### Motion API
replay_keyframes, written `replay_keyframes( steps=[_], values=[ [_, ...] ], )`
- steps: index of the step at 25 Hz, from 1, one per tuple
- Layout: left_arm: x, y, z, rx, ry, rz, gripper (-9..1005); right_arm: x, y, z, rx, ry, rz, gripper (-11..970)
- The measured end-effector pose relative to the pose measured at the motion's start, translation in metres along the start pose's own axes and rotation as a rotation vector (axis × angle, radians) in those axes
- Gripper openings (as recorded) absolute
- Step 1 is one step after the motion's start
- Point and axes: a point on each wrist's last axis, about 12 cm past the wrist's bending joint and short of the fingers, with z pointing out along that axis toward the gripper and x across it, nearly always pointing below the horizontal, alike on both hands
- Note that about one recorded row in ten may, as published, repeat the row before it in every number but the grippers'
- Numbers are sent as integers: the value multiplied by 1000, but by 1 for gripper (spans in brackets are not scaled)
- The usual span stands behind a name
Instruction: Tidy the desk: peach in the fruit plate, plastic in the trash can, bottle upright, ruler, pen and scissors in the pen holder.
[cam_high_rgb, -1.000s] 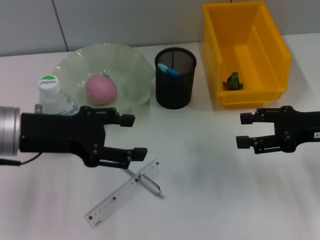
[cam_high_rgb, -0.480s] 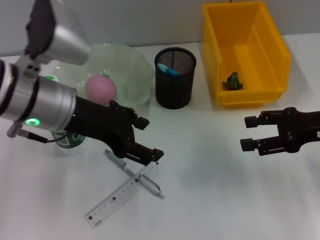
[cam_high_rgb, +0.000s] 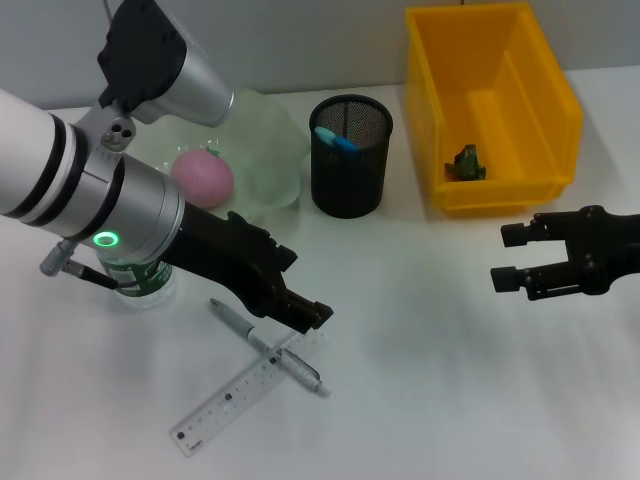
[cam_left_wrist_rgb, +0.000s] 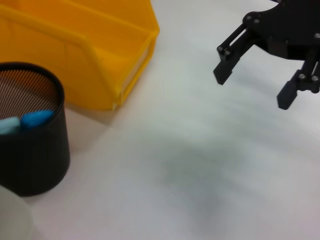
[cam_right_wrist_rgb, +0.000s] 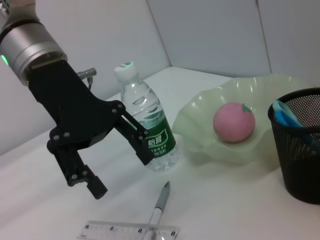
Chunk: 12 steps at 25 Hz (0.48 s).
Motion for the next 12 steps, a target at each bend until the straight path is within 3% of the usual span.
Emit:
replay_keyframes(
  steps=[12],
  values=[
    [3, 2, 14, -8, 19, -19, 751, 1, 1, -2, -5, 30, -3, 819]
  ],
)
